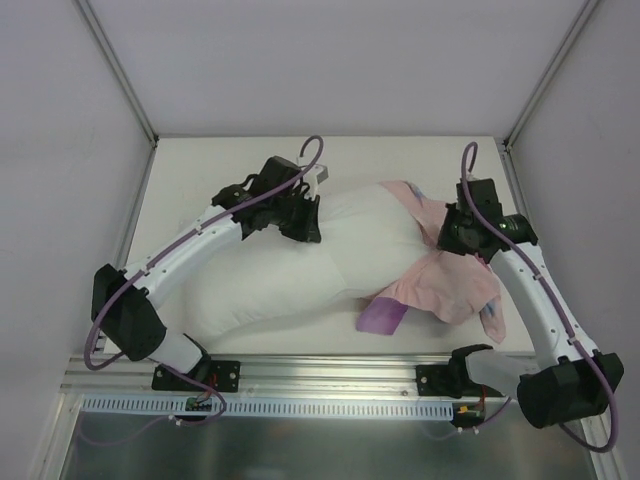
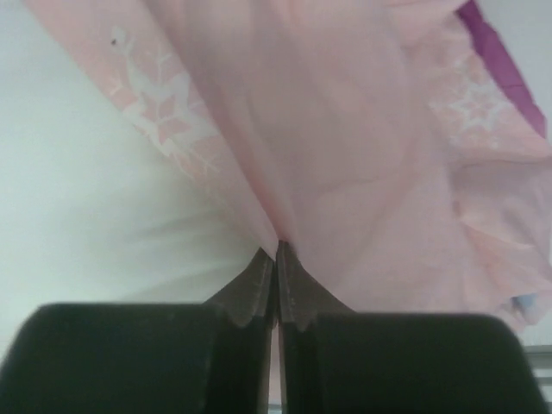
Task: Remove the pillowcase from the pillow
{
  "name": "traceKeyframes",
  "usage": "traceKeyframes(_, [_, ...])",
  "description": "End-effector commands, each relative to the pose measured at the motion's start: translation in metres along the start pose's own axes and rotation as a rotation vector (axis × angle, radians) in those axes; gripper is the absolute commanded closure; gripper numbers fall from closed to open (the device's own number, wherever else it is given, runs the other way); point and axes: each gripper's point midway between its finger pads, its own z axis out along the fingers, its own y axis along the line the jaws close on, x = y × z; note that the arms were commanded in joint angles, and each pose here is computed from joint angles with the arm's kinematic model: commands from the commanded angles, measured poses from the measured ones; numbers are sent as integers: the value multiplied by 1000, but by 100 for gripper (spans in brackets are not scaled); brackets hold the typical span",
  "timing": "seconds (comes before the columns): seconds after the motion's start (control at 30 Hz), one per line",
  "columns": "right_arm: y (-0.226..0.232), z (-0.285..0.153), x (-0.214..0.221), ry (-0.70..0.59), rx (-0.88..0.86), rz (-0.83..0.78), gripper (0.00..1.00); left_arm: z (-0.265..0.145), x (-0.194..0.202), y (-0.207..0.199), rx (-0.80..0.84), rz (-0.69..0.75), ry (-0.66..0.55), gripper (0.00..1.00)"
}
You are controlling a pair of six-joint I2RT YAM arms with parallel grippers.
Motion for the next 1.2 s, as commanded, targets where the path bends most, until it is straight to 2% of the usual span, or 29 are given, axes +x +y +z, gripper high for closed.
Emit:
traceKeyframes(0.0, [-30,-5,-2,-38,58,69,99,-32,-6,17,-5,-83,-64,100])
traceKeyframes(0.2, [-52,-12,-4,-80,102,143,99,-69,-31,44,-53,-160,-192,100])
traceKeyframes(0.33, [-70,-21,-13,-132,140,216,99,-121,-71,55,-50,-224,-360,100])
traceKeyframes(0.47, [-81,-24,-12,-134,160,246,99,-163,-98,59,-1,-270,-472,100])
traceKeyframes(0.6, [-94,-22,-7,-128,193,284,99,-192,-114,64,17,-310,-545,100])
traceKeyframes(0.8, [-110,-34,-12,-161,234,335,99,-209,-118,93,-28,-431,-598,100])
traceKeyframes(0.97, [-121,-66,-26,-252,270,361,99,-217,-119,120,-110,-527,-644,100])
traceKeyframes(1.17, [-125,-136,-62,-431,304,370,99,-245,-126,152,-233,-629,-746,100])
